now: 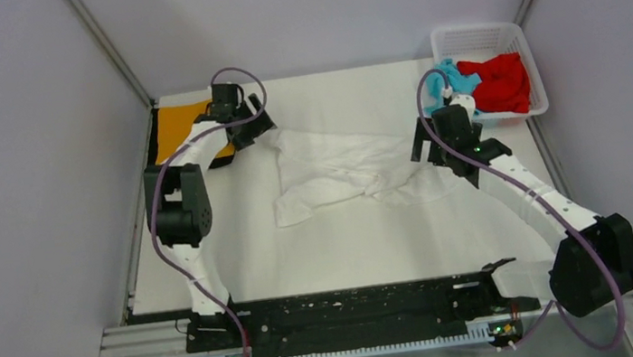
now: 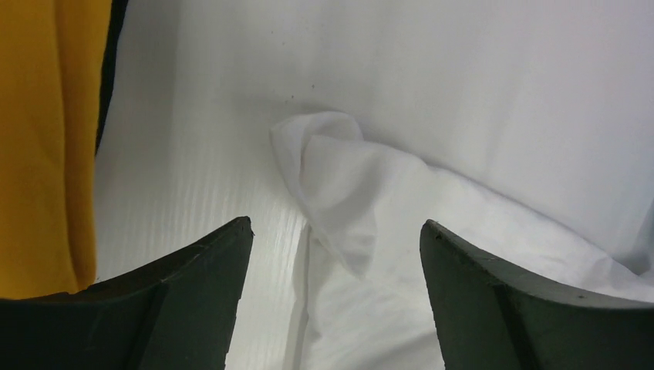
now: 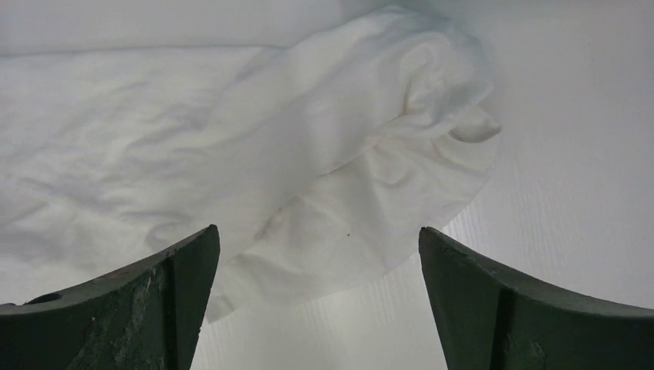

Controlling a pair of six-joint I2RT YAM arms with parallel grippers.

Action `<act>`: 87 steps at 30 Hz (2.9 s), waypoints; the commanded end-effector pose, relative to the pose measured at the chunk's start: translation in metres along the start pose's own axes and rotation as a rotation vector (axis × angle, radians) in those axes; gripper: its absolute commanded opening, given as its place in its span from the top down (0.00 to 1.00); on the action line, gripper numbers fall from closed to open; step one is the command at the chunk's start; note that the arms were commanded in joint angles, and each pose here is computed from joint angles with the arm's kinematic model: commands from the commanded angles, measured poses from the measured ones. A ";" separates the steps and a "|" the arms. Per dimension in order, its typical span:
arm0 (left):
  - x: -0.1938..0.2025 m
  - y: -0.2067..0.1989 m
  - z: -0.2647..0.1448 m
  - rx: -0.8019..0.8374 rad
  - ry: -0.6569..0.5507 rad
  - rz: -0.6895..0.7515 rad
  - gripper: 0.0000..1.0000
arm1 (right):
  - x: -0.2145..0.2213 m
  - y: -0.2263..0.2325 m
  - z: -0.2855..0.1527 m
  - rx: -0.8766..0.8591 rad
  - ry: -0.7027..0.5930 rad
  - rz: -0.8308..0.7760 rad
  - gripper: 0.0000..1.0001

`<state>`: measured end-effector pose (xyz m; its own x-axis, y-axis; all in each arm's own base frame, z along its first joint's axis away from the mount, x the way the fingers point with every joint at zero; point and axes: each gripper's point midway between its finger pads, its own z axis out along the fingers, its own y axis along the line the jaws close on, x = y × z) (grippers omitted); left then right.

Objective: Fold and stack the t-shirts
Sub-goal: Flatten out the tshirt

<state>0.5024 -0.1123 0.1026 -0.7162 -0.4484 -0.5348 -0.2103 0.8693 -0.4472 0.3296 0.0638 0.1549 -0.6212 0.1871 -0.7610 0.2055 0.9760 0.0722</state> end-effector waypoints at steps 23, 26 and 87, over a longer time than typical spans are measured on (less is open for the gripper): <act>-0.017 -0.009 0.059 -0.007 0.037 0.003 1.00 | 0.025 0.038 0.073 -0.045 -0.025 0.367 0.09; -0.023 -0.011 0.041 -0.009 -0.001 0.002 1.00 | 0.023 0.037 0.079 -0.022 -0.040 0.386 0.12; 0.045 0.085 -0.104 -0.199 -0.153 -0.072 1.00 | 0.058 0.020 0.007 -0.089 0.346 0.017 0.03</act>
<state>0.3832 -0.0322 0.1027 -0.6334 -0.4768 -0.6095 -0.3926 0.8767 -0.2779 0.3160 0.0947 0.1056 -0.8791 0.1424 -0.4548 0.0973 0.9878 0.1214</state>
